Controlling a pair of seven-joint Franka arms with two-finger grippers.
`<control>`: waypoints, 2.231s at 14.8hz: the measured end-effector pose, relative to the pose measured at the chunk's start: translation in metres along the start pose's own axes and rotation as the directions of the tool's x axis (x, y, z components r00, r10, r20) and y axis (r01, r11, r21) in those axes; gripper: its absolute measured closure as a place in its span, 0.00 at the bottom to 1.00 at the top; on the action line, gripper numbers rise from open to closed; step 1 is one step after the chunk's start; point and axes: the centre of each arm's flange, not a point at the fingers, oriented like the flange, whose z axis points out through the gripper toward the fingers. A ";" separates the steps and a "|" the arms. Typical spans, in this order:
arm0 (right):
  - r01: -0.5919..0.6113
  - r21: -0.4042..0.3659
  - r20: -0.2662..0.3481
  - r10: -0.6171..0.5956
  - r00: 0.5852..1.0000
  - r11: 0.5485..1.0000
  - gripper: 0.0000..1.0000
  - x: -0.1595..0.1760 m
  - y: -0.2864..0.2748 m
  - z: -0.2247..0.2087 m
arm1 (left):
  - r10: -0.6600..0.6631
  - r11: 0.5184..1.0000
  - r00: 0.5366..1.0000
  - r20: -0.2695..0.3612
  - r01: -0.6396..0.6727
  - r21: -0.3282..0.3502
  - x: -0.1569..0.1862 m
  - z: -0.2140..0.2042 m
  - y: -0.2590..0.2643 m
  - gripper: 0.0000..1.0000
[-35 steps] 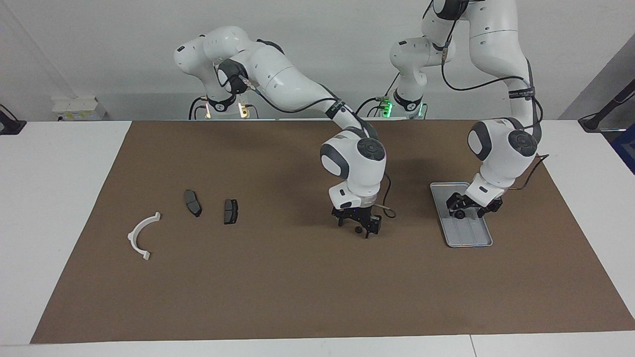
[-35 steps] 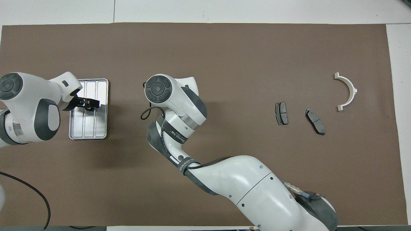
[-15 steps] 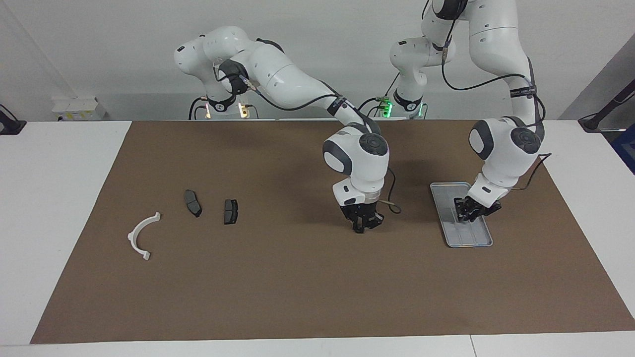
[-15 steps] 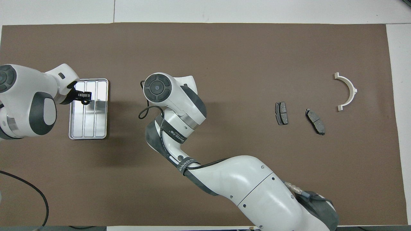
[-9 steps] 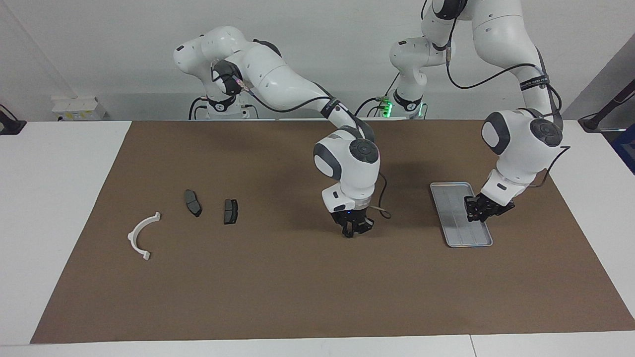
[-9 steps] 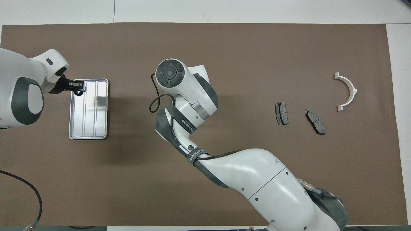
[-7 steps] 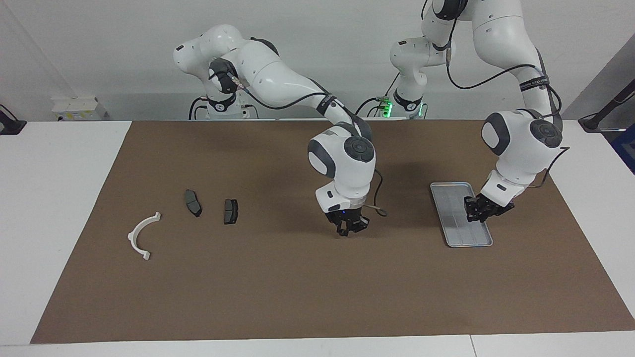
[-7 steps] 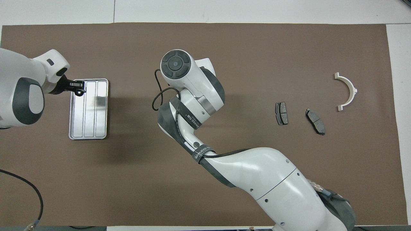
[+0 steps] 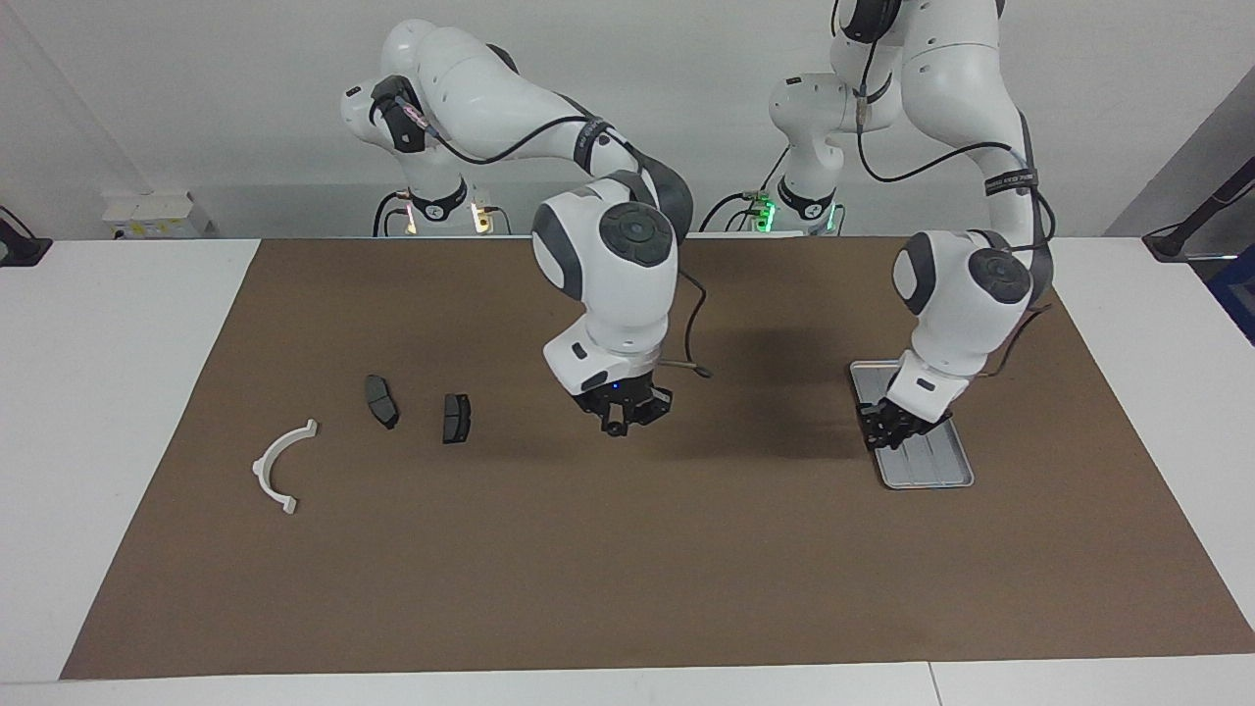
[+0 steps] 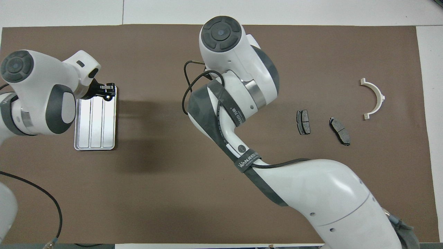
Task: Place bearing gear from tray to pile
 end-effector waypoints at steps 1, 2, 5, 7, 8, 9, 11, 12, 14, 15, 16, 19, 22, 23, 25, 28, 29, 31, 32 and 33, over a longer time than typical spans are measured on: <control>0.048 -0.005 0.011 -0.048 0.999 0.999 0.75 0.008 0.020 -0.010 | -0.023 1.000 1.000 -0.005 0.023 -0.006 -0.004 -0.002 0.025 0.66; 0.091 -0.009 0.020 -0.091 0.996 0.996 0.75 0.017 0.040 -0.016 | -0.045 0.999 0.999 -0.009 0.045 -0.011 -0.008 -0.003 0.048 0.66; 0.215 -0.011 0.045 -0.214 0.976 0.977 0.75 0.046 0.099 -0.019 | -0.126 0.992 0.992 -0.030 0.126 0.014 -0.020 -0.004 0.122 0.66; 0.285 -0.009 0.068 -0.284 0.956 0.958 0.75 0.064 0.138 -0.010 | -0.158 0.987 0.987 -0.039 0.159 0.028 -0.030 0.005 0.170 0.66; 0.313 -0.006 0.079 -0.311 0.947 0.950 0.75 0.071 0.154 -0.004 | -0.165 0.986 0.985 -0.040 0.166 0.025 -0.034 0.010 0.189 0.66; 0.337 -0.003 0.086 -0.336 0.938 0.941 0.75 0.077 0.167 0.002 | -0.169 0.985 0.985 -0.038 0.170 0.022 -0.037 0.015 0.204 0.66; 0.376 0.002 0.084 -0.375 0.923 0.927 0.75 0.083 0.187 0.014 | -0.171 0.985 0.985 -0.033 0.172 0.021 -0.045 0.023 0.224 0.66; 0.393 0.004 0.073 -0.392 0.917 0.919 0.75 0.084 0.195 0.021 | -0.174 0.984 0.984 -0.031 0.175 0.022 -0.049 0.025 0.231 0.66; 0.424 0.005 0.049 -0.424 0.904 0.906 0.75 0.082 0.211 0.040 | -0.180 0.983 0.983 -0.039 0.182 0.035 -0.055 0.029 0.238 0.66; 0.438 0.005 0.039 -0.438 0.898 0.899 0.75 0.080 0.219 0.048 | -0.181 0.982 0.982 -0.048 0.183 0.047 -0.061 0.035 0.241 0.66; 0.452 0.005 0.030 -0.452 0.891 0.892 0.75 0.078 0.227 0.056 | -0.178 0.982 0.982 -0.062 0.181 0.054 -0.070 0.045 0.245 0.66; 0.479 0.001 -0.006 -0.479 0.878 0.878 0.75 0.073 0.253 0.077 | -0.170 0.983 0.983 -0.068 0.175 0.062 -0.088 0.067 0.246 0.66; 0.491 -0.006 -0.044 -0.491 0.870 0.871 0.75 0.064 0.276 0.100 | -0.172 0.982 0.982 -0.072 0.176 0.061 -0.087 0.066 0.244 0.66; 0.487 -0.007 -0.051 -0.487 0.872 0.873 0.75 0.060 0.281 0.106 | -0.170 0.983 0.983 -0.075 0.175 0.063 -0.087 0.066 0.244 0.66; 0.481 -0.011 -0.078 -0.480 0.874 0.877 0.75 0.052 0.289 0.118 | -0.160 0.984 0.984 -0.082 0.165 0.066 -0.087 0.068 0.243 0.66; 0.477 -0.015 -0.108 -0.476 0.873 0.879 0.75 0.036 0.298 0.137 | -0.152 0.985 0.984 -0.089 0.158 0.064 -0.089 0.072 0.242 0.61; 0.476 -0.015 -0.110 -0.474 0.874 0.880 0.75 0.032 0.301 0.141 | -0.151 0.986 0.984 -0.091 0.157 0.064 -0.089 0.072 0.242 0.60; 0.473 -0.017 -0.122 -0.471 0.873 0.881 0.75 0.028 0.308 0.144 | -0.152 0.985 0.983 -0.100 0.159 0.066 -0.086 0.070 0.238 0.46; 0.475 -0.020 -0.130 -0.473 0.871 0.880 0.75 0.026 0.312 0.147 | -0.159 0.984 0.981 -0.110 0.166 0.062 -0.080 0.066 0.235 0.36; 0.476 -0.022 -0.137 -0.475 0.869 0.879 0.75 0.024 0.315 0.149 | -0.172 0.982 0.977 -0.129 0.180 0.054 -0.069 0.057 0.230 0.23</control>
